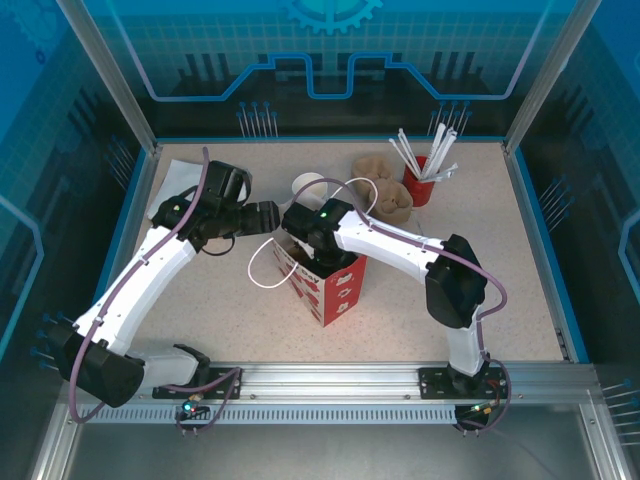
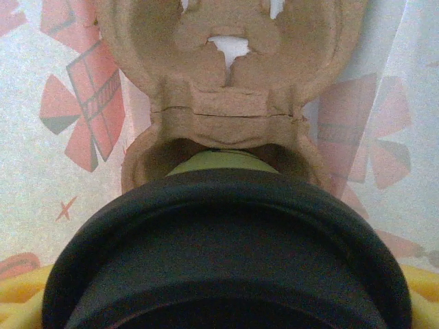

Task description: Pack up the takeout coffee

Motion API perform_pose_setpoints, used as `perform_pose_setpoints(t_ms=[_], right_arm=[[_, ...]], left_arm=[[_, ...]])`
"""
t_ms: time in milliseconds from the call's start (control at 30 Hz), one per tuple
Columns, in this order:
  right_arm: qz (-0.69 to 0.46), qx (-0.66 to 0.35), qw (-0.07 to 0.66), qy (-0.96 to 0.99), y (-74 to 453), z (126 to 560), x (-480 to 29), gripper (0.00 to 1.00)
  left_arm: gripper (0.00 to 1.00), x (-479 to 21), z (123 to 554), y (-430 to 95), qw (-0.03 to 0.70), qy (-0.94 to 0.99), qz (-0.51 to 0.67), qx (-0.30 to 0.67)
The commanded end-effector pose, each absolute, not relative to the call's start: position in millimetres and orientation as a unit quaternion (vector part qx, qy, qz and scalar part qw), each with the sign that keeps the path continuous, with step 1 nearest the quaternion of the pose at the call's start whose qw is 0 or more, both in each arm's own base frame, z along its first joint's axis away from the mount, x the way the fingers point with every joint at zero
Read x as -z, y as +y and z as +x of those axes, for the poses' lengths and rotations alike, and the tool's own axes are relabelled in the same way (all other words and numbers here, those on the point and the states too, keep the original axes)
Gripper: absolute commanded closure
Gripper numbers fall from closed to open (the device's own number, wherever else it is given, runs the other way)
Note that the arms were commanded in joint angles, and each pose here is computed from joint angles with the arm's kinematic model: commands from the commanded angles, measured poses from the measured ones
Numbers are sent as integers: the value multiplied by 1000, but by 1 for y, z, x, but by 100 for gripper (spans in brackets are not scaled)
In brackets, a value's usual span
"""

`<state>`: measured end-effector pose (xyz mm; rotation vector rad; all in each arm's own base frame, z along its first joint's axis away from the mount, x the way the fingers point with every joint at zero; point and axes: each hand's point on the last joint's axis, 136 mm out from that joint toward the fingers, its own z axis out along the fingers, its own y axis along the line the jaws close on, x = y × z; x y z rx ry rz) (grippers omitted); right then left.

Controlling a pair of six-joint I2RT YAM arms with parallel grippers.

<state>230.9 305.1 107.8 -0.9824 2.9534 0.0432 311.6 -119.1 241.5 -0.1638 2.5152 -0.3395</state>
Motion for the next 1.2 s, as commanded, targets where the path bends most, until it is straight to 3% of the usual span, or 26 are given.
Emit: perform_pose_setpoints(t_ms=[0, 467, 1167], right_arm=[[-319, -30, 10, 947, 305, 228, -107, 18], [-320, -30, 4, 947, 307, 228, -93, 18], [-303, -76, 52, 948, 315, 236, -128, 12]], left_arm=[[17, -239, 313, -110, 296, 947, -64, 108], [16, -240, 313, -112, 295, 947, -64, 113], [18, -246, 309, -120, 298, 942, -61, 143]])
